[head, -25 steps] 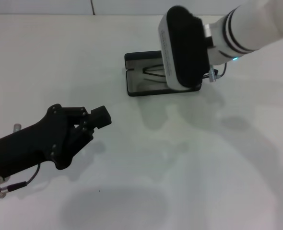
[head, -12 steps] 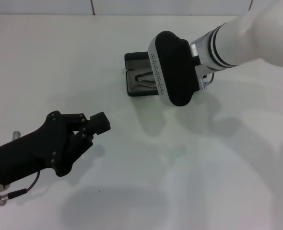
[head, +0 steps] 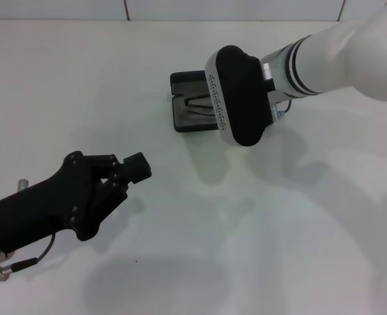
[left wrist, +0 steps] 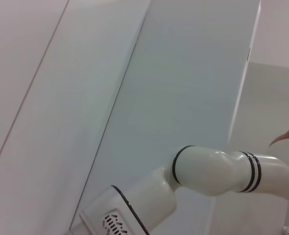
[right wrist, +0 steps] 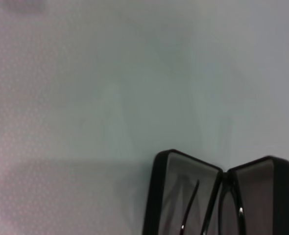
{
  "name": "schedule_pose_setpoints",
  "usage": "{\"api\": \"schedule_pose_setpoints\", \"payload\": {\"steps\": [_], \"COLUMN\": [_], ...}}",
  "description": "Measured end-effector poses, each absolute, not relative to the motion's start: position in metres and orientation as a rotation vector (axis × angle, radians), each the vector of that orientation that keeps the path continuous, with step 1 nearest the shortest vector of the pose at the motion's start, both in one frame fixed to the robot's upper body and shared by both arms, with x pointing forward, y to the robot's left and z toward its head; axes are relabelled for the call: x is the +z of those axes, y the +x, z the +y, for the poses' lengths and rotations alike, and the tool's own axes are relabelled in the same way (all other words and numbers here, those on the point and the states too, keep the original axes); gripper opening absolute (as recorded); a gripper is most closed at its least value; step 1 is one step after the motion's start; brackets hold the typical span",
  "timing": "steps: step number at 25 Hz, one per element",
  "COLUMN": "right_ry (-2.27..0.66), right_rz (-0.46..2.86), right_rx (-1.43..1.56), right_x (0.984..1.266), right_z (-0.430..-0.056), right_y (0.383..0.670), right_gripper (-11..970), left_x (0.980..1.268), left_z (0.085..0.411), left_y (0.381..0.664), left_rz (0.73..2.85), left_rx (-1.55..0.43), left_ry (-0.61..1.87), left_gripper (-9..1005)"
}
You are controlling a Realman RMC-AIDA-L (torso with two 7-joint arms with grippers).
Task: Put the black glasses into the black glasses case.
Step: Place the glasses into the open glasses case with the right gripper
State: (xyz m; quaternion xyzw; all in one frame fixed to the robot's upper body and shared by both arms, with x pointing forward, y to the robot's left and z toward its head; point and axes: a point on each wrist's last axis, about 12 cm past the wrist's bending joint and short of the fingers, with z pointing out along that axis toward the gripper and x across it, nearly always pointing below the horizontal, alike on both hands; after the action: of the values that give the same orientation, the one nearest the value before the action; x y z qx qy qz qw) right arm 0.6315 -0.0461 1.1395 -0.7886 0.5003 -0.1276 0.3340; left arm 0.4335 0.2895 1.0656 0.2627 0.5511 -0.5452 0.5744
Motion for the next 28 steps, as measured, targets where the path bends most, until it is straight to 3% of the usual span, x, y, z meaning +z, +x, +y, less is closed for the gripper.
{"api": "schedule_pose_setpoints", "payload": {"steps": [28], "right_ry": [-2.052], "right_rz": [1.303], "right_rx": [-0.339], "right_x": [1.1358], "right_z": [-0.0458], "right_y": [0.6338], "right_gripper": [183], "left_x": [1.0655], "left_z": [0.2869], "left_y": [0.4340], "left_rz": [1.286], "left_rx": [-1.282], "left_ry": [0.614], "left_gripper": [40]}}
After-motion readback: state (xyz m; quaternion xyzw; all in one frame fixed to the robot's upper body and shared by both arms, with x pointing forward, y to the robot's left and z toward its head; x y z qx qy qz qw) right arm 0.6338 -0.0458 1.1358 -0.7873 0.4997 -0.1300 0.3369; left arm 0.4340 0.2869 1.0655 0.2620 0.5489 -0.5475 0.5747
